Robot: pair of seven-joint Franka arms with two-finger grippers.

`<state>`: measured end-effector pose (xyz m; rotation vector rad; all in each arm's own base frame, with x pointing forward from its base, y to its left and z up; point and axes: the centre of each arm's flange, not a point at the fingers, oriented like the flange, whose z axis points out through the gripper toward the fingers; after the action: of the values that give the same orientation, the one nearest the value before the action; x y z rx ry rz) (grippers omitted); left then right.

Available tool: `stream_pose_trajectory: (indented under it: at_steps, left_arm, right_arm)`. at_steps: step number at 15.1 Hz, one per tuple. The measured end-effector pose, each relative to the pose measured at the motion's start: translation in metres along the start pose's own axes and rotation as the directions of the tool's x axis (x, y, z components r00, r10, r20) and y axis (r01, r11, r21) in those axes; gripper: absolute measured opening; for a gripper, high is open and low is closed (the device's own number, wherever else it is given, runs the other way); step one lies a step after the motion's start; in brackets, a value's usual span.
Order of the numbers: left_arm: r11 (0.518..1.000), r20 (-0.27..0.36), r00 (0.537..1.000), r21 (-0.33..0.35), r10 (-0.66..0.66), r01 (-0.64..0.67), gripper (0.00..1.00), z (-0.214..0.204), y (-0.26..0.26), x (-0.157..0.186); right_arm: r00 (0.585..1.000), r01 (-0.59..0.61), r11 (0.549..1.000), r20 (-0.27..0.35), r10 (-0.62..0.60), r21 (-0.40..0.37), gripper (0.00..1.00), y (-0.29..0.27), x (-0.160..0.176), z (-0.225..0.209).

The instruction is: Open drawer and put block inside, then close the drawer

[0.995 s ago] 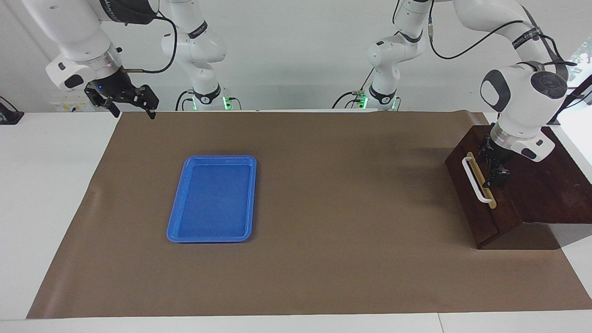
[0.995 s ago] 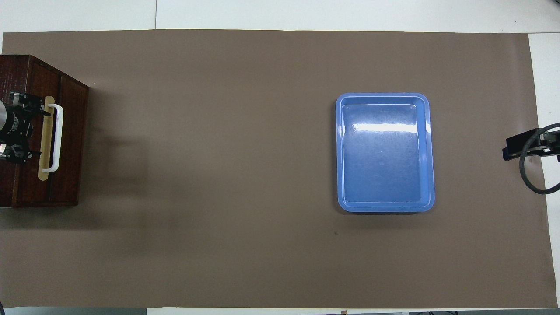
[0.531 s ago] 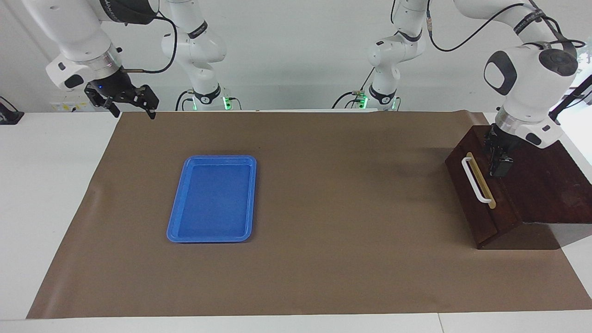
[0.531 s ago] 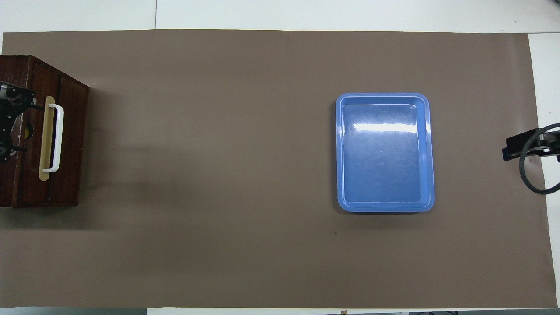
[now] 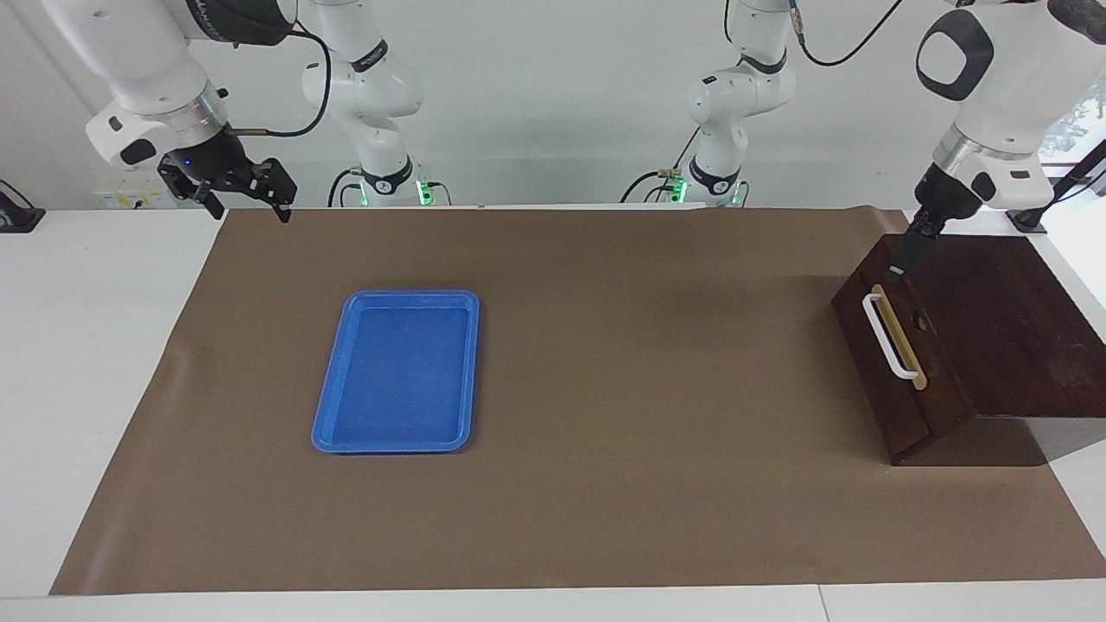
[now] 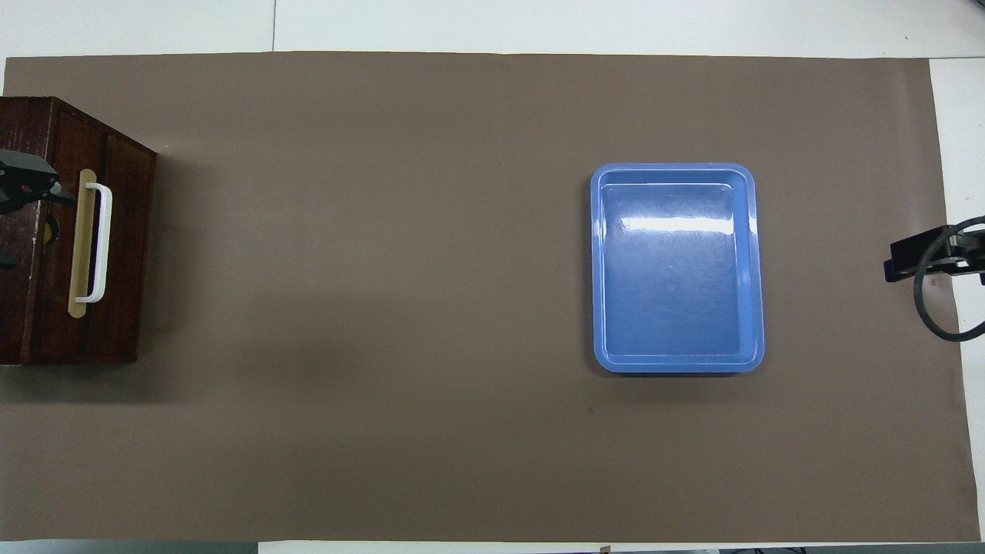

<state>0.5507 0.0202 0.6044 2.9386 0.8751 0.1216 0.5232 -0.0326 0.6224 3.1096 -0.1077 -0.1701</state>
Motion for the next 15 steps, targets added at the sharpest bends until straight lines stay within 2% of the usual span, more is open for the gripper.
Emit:
stream_pose_trajectory:
  at_steps: [3, 5, 8, 15]
  left_arm:
    - [0.971, -0.008, 0.971, 0.000, 0.238, -0.238, 1.00, -0.017, -0.002, -0.010]
    - [0.939, -0.014, 0.939, 0.003, 0.345, -0.345, 1.00, -0.025, -0.003, -0.015]
    - [0.922, -0.012, 0.922, 0.006, 0.387, -0.387, 1.00, -0.028, -0.003, -0.018]
    - [0.899, 0.080, 0.897, 0.016, 0.434, -0.437, 1.00, -0.024, 0.006, -0.040]
  right_arm:
    - [1.000, -0.003, 1.000, -0.001, 0.003, 0.000, 1.00, 0.002, 0.000, 0.000]
    - [1.000, -0.004, 1.000, -0.001, 0.004, 0.001, 1.00, 0.002, 0.000, 0.000]
    - [1.000, -0.004, 1.000, -0.001, 0.004, 0.001, 1.00, 0.002, 0.000, -0.001]
    - [1.000, -0.005, 1.000, -0.001, 0.005, 0.001, 1.00, 0.003, 0.000, -0.001]
